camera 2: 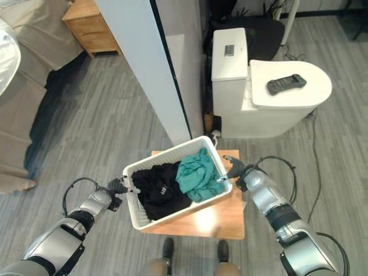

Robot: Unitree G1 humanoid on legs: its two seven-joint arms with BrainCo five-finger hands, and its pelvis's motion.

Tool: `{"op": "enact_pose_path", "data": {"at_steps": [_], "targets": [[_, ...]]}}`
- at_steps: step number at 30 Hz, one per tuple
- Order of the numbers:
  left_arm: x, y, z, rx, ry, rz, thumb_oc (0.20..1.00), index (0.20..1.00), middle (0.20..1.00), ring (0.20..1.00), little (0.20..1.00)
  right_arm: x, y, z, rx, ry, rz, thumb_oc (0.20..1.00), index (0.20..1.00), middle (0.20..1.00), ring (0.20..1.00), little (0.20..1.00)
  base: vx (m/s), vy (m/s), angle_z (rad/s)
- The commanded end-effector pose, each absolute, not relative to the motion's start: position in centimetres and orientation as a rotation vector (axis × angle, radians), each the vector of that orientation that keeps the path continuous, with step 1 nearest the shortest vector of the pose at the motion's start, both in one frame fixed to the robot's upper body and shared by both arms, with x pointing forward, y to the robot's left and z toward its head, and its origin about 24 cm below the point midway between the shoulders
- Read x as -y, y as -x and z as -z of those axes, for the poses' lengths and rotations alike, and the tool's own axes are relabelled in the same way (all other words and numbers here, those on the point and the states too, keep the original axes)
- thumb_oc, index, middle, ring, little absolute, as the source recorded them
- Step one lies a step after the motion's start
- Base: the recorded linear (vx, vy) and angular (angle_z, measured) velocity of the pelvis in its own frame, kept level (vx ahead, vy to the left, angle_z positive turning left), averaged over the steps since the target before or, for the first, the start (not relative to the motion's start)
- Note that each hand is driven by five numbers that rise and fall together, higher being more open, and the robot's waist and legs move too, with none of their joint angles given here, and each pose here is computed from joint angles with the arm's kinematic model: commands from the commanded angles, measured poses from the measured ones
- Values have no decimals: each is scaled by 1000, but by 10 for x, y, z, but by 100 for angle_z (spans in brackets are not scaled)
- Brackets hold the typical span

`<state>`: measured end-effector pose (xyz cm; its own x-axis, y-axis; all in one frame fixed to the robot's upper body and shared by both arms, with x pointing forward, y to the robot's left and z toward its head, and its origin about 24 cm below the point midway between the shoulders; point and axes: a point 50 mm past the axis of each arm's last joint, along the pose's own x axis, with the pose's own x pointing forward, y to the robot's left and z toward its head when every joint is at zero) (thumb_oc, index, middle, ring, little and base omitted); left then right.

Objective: Grab the laundry basket,head to the washer,open it,put in the laundry and shut it.

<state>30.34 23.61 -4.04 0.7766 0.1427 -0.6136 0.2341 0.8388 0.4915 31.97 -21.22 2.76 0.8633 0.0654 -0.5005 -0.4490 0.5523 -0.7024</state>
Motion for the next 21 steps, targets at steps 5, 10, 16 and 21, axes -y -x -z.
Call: {"op": "enact_pose_path", "data": {"at_steps": [5,10,16,21], "targets": [[-231,-307,42,-731,-607,56,1000,1000,1000,1000,1000,214,-318,-12,-504,941,-296,1000,1000,1000,1000,1000,-20,13,9],[-230,-300,51,-776,-608,58,1000,1000,1000,1000,1000,213,-313,7,-584,927,-318,1000,1000,1000,1000,1000,-5,2,1],[-229,-293,59,-815,-607,61,1000,1000,1000,1000,1000,208,-313,13,-595,907,-323,1000,1000,1000,1000,1000,0,0,0],[-232,-292,59,-811,-610,53,1000,1000,1000,1000,1000,207,-317,3,-548,907,-320,1000,1000,1000,1000,1000,-1,3,-1]]}}
